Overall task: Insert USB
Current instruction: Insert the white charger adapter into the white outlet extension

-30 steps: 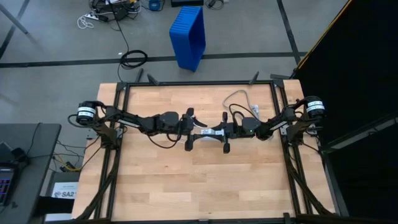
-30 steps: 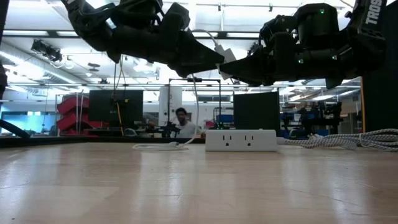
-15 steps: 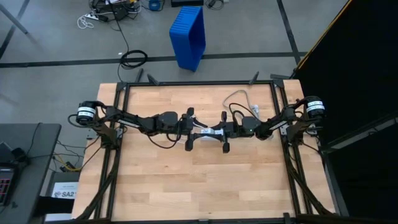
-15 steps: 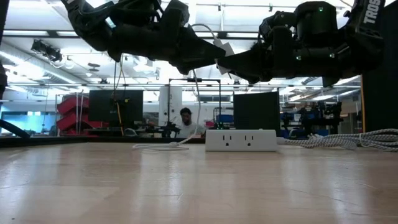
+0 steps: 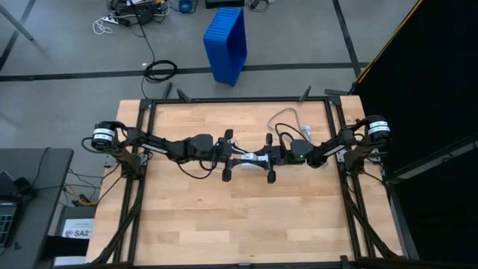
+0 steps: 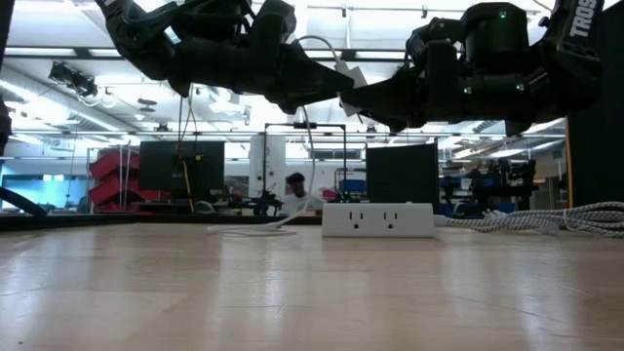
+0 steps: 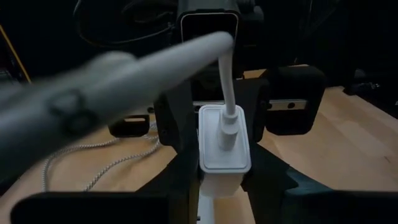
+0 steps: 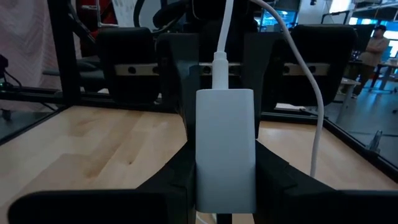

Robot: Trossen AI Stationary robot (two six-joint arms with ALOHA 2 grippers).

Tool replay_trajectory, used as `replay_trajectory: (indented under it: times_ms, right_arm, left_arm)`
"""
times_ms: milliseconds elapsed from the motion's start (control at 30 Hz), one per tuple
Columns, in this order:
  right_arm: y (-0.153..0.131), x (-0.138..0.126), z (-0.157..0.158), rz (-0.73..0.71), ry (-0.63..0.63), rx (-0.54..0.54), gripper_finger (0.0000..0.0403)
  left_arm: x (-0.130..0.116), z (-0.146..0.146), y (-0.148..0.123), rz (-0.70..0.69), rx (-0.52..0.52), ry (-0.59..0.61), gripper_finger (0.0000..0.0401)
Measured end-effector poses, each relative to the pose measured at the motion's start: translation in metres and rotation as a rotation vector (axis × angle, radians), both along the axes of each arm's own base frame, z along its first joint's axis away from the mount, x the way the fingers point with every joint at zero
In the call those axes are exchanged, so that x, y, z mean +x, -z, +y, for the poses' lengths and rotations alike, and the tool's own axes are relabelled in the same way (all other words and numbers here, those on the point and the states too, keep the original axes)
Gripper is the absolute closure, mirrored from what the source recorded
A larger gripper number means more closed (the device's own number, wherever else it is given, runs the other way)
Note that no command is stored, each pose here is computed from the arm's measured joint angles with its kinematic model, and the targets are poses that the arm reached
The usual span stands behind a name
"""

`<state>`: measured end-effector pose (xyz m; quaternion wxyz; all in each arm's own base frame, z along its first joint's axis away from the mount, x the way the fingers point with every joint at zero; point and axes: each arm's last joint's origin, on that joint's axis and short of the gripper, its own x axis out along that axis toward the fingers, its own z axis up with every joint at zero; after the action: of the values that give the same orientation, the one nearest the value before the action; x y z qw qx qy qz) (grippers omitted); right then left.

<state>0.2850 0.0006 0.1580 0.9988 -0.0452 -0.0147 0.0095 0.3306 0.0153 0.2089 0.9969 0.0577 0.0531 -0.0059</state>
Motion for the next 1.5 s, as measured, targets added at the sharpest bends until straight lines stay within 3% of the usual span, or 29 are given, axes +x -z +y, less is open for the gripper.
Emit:
replay_trajectory:
  times_ms: [167, 467, 767, 1067, 1500]
  right_arm:
    - [0.001, 0.000, -0.001, 0.011, 0.001, 0.011, 0.0327]
    - [0.007, -0.001, -0.002, 0.083, -0.001, 0.049, 0.0227]
    - [-0.006, -0.014, -0.005, 0.198, 0.031, 0.045, 0.0175]
    - [-0.029, -0.040, -0.011, 0.315, 0.187, 0.029, 0.0187]
    - [-0.030, -0.043, -0.011, 0.334, 0.192, 0.043, 0.0234]
  left_arm:
    - [0.000, 0.000, 0.000, 0.004, 0.001, -0.002, 0.0327]
    - [-0.004, 0.001, -0.003, 0.034, 0.008, -0.011, 0.0327]
    - [-0.009, 0.003, 0.000, 0.129, 0.011, -0.049, 0.0327]
    - [-0.003, 0.021, 0.003, 0.265, -0.005, -0.071, 0.0327]
    - [0.025, 0.032, 0.029, 0.336, -0.049, 0.001, 0.0327]
